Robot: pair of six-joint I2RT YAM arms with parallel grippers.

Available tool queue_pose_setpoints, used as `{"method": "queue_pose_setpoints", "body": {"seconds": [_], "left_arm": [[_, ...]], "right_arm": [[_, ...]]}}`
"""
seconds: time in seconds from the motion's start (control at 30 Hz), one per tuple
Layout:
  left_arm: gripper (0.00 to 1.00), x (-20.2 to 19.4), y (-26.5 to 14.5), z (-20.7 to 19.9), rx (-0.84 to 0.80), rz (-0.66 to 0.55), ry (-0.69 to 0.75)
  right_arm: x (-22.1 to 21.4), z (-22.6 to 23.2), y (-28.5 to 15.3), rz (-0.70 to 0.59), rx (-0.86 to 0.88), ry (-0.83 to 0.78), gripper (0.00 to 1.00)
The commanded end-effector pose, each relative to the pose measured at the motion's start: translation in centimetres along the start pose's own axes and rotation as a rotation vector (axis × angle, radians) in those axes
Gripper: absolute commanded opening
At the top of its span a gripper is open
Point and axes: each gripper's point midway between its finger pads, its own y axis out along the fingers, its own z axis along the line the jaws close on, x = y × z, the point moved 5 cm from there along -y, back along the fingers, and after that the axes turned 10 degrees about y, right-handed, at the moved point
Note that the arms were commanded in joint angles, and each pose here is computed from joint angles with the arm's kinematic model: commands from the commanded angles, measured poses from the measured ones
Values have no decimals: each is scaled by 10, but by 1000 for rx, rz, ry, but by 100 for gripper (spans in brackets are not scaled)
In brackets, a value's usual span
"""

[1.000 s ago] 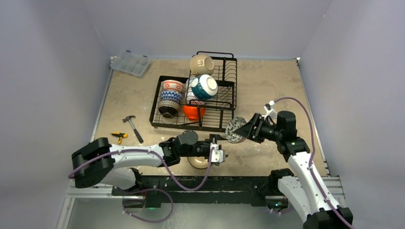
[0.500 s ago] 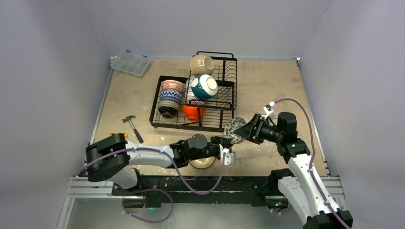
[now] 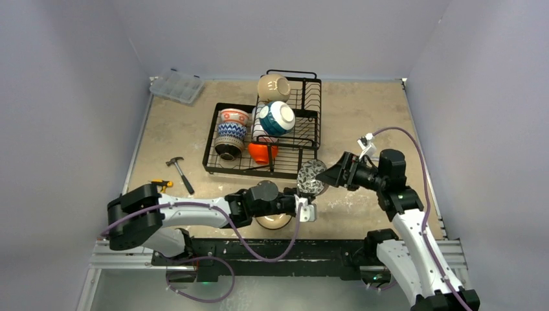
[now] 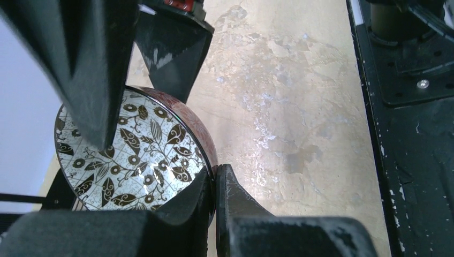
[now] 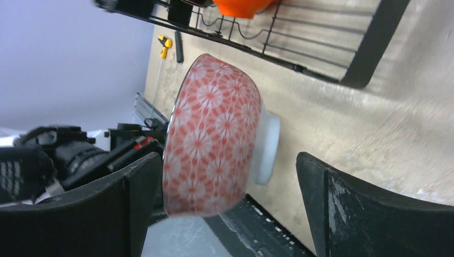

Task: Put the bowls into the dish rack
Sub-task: Turn the bowl upside down on the dish rack.

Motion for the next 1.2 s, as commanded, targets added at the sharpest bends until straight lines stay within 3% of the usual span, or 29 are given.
{"method": "queue_pose_setpoints", "body": {"seconds": [0.0, 0.3, 0.63, 0.9, 1.17], "left_arm": [[0, 32, -19, 31, 55, -116, -105], [0, 30, -61, 20, -166, -184, -247], [0, 35, -100, -7, -412, -198, -157], [0, 29, -108, -21, -569, -178, -123], [0, 23, -110, -9, -627, -191, -118]], "right_arm": [[16, 35, -14, -62, 106, -275, 99], [11, 79, -38, -128, 378, -735, 99], [-27, 89, -65, -151, 636, -1337, 99], [-28, 90, -60, -69, 743, -1480, 99], [-13, 91, -44, 5, 759, -1531, 97]]}}
